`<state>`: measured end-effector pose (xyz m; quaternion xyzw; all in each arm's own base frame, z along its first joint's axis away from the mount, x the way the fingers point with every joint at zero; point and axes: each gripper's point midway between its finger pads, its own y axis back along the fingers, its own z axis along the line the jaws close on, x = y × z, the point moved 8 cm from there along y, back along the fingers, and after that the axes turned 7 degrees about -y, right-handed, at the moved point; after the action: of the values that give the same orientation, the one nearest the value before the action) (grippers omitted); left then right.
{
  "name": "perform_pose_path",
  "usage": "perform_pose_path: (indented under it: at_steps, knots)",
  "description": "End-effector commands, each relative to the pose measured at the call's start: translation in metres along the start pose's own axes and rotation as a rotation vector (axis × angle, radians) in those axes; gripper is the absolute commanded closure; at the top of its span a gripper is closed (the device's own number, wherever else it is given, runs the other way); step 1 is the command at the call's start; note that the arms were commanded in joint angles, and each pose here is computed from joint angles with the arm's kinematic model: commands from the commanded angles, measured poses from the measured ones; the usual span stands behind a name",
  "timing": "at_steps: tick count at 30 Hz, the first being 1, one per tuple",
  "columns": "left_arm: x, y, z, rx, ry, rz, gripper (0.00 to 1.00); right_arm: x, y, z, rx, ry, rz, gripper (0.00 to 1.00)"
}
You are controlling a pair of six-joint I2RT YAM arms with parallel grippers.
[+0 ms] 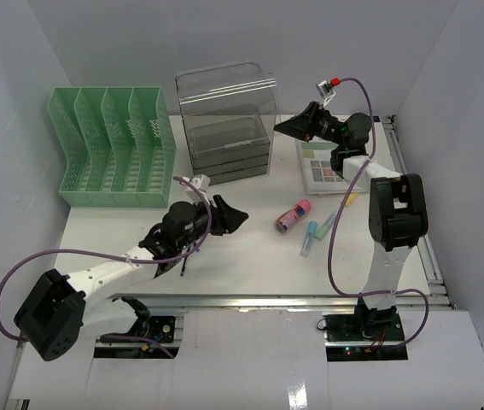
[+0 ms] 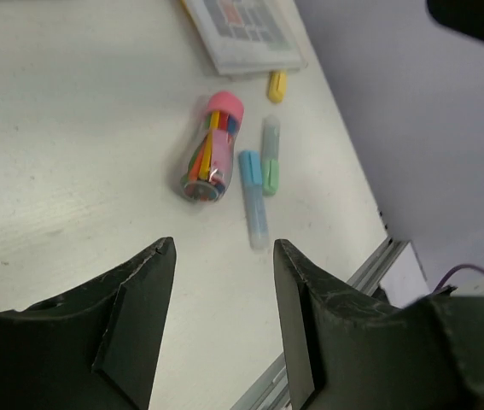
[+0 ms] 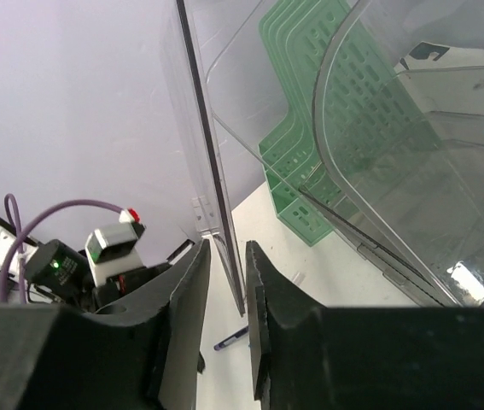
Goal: Organize the desk
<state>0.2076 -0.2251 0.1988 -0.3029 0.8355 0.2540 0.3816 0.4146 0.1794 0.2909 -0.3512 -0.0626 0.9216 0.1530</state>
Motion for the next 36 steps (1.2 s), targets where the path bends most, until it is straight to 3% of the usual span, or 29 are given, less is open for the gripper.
perform_pose_path:
  at_steps: [1,8,12,17,27,36]
  knots:
    - [0.025,-0.007,0.000,0.029,-0.127,0.082,0.38,-0.022,-0.007,0.051,-0.083,0.122,-0.017,0.73]
    - [0.036,-0.044,-0.004,0.058,-0.332,0.105,0.22,-0.030,-0.007,0.065,-0.084,0.116,-0.045,0.83]
    - [0.038,-0.061,-0.009,0.107,-0.437,0.098,0.17,-0.037,-0.006,0.073,-0.085,0.113,-0.068,0.84]
    - [0.030,-0.084,-0.024,0.219,-0.583,0.064,0.03,-0.040,-0.003,0.074,-0.078,0.111,-0.078,0.84]
    - [0.036,-0.159,-0.028,0.231,-0.789,0.215,0.02,-0.038,-0.001,0.069,-0.066,0.093,-0.078,0.84]
    - [0.068,-0.188,-0.023,0.140,-0.850,0.359,0.07,-0.036,0.001,0.069,-0.062,0.086,-0.076,0.84]
